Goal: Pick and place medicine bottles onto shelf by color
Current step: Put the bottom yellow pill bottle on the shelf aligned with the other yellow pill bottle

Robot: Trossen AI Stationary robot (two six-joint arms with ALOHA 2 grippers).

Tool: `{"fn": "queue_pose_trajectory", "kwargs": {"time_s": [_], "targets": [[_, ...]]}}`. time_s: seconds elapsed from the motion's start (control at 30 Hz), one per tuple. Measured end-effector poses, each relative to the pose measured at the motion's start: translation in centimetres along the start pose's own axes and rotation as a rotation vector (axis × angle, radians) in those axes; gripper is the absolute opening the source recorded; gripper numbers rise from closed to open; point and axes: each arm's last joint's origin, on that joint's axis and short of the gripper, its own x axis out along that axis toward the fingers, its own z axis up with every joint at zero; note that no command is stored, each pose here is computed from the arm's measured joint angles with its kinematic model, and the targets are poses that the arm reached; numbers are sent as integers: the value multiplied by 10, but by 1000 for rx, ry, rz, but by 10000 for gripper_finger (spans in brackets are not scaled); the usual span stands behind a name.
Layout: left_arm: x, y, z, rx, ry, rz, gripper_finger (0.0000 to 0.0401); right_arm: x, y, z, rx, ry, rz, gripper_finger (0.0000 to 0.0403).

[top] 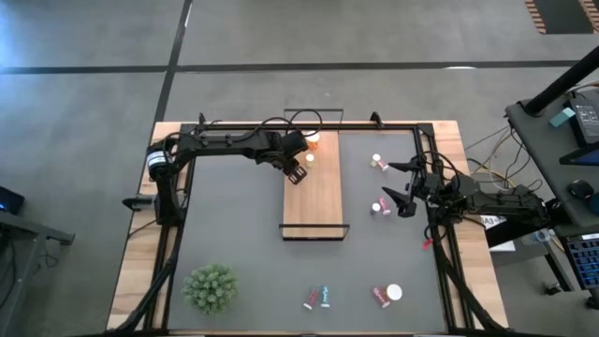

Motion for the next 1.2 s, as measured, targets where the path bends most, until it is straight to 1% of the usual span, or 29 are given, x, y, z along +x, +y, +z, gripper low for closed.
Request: {"fn": "queue_pose_trajectory", "kwargs": {"time_s": [0.67,0.93,1.03,1.2], "targets": [[2,1,-1,-28,5,0,100,0,0,0,0,0,0,350],[4,1,0,-33,-17,-6,100,0,0,0,0,0,0,350],[5,1,-2,-34,-14,-3,108,0,0,0,0,0,0,350],[7,2,-4,-57,-4,5,142,0,0,0,0,0,0,350]]}}
